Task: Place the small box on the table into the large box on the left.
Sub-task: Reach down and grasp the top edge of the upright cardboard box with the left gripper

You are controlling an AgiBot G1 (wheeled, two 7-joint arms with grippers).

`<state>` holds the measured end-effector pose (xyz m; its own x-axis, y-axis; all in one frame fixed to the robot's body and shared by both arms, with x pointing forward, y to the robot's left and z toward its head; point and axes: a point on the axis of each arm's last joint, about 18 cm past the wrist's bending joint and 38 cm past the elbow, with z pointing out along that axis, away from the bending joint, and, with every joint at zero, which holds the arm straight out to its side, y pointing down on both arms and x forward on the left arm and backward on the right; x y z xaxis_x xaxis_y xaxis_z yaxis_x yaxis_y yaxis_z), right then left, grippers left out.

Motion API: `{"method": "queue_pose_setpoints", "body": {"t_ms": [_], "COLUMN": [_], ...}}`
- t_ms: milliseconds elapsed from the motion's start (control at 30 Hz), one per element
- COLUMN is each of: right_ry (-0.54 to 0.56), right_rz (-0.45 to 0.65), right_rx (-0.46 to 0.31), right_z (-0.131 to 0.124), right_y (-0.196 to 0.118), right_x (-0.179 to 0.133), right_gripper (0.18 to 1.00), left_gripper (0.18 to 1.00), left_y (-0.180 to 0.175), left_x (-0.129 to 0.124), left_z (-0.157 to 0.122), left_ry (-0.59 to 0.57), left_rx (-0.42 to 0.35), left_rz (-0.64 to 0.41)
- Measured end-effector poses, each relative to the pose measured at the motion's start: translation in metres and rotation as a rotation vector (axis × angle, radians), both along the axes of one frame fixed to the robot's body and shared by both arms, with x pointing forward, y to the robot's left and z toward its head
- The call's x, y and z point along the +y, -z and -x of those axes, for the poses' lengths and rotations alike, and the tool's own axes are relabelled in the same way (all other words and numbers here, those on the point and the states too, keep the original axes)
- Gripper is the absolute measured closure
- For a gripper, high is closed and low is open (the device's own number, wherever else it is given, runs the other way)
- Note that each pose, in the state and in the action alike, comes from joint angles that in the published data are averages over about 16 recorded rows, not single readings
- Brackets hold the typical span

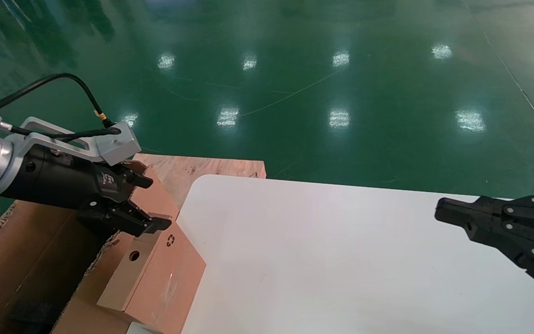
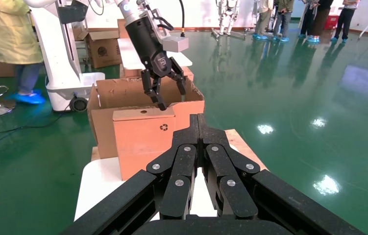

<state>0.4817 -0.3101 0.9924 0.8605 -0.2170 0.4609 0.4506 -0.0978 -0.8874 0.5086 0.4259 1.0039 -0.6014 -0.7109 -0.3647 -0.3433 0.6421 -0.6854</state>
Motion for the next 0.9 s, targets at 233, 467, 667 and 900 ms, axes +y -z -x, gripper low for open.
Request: {"method": "queue_pose_setpoints", "body": {"t_ms": [233, 467, 667, 900], "right_ry": [0.0, 0.0, 0.0, 0.0], "right_rz": [0.0, 0.0, 0.0, 0.0], "right_rx": [0.0, 0.0, 0.0, 0.0], "right_z": [0.0, 0.0, 0.0, 0.0], "right_y": [0.0, 0.0, 0.0, 0.0], "right_x": [0.0, 0.0, 0.0, 0.0], "right_gripper": [0.988, 0.988, 0.988, 0.988], "left_gripper": [0.184, 0.184, 0.184, 0.184], "left_y": [-0.004, -0.013, -0.016, -0.015], "left_x": [-0.011, -0.024, -0.029, -0.031], "left_z": [-0.017, -0.035, -0.041, -0.041], "left_ry": [-0.029, -0.104, -0.19, -0.289], "left_rx": [0.003, 0.027, 0.077, 0.162], "left_rz": [-0.005, -0.001, 0.037, 0.073]}}
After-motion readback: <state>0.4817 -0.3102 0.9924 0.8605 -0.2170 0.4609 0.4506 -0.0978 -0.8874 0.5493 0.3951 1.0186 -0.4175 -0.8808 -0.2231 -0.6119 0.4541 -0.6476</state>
